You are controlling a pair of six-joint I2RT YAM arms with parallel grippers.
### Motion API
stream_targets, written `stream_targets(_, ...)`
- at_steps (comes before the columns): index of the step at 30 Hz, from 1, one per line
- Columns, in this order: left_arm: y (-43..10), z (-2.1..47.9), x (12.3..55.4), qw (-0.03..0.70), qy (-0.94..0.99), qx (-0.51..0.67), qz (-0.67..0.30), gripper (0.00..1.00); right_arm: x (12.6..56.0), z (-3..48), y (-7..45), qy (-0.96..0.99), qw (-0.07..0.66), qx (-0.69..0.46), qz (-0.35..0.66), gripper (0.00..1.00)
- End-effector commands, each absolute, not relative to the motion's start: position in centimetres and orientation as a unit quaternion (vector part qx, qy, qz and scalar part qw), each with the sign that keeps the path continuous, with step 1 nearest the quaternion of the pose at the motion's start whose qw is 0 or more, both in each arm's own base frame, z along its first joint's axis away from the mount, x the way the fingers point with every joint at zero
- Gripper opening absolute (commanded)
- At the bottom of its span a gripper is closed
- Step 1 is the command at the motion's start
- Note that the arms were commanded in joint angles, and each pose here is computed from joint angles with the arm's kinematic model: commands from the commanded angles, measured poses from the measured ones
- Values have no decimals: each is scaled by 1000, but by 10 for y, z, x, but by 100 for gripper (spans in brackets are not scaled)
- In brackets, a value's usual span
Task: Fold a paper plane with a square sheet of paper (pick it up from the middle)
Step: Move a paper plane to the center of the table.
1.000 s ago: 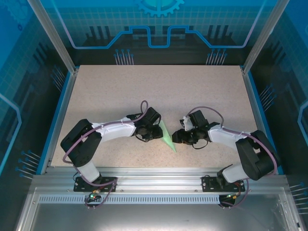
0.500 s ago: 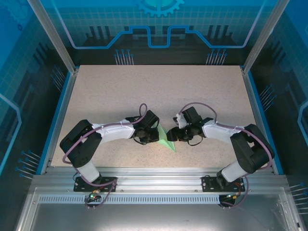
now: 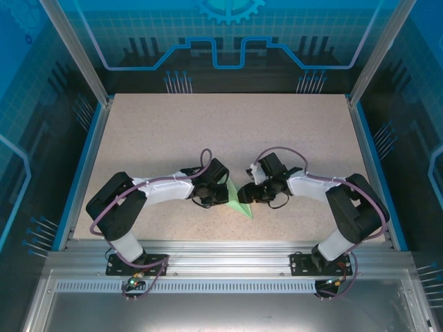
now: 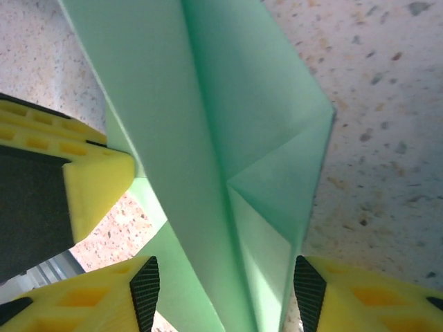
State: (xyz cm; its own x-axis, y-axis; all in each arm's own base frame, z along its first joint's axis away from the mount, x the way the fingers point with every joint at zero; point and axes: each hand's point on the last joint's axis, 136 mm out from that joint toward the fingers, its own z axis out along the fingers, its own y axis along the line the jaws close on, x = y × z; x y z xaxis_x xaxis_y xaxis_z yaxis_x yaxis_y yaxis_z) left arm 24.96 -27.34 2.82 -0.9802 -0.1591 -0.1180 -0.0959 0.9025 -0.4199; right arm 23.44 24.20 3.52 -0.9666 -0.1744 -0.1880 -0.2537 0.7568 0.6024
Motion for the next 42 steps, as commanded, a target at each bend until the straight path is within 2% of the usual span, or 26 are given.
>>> stream_targets(1,-270,26,246,77,975,-53,-202,14,225,46,254,922,62,-145,354,55)
stream_targets(10,-272,27,248,79,974,-54,-204,14,212,55,256,921,74,-185,335,53)
stream_targets(23,-272,27,248,80,974,-55,-205,14,210,34,258,940,65,-217,254,52)
stream_targets(31,-273,26,248,80,973,-54,-209,13,216,21,254,954,63,-244,161,35)
stream_targets(38,-271,26,248,82,973,-53,-209,13,216,12,254,959,54,-246,130,32)
stream_targets(42,-270,24,247,81,973,-54,-207,13,219,9,250,963,52,-238,116,24)
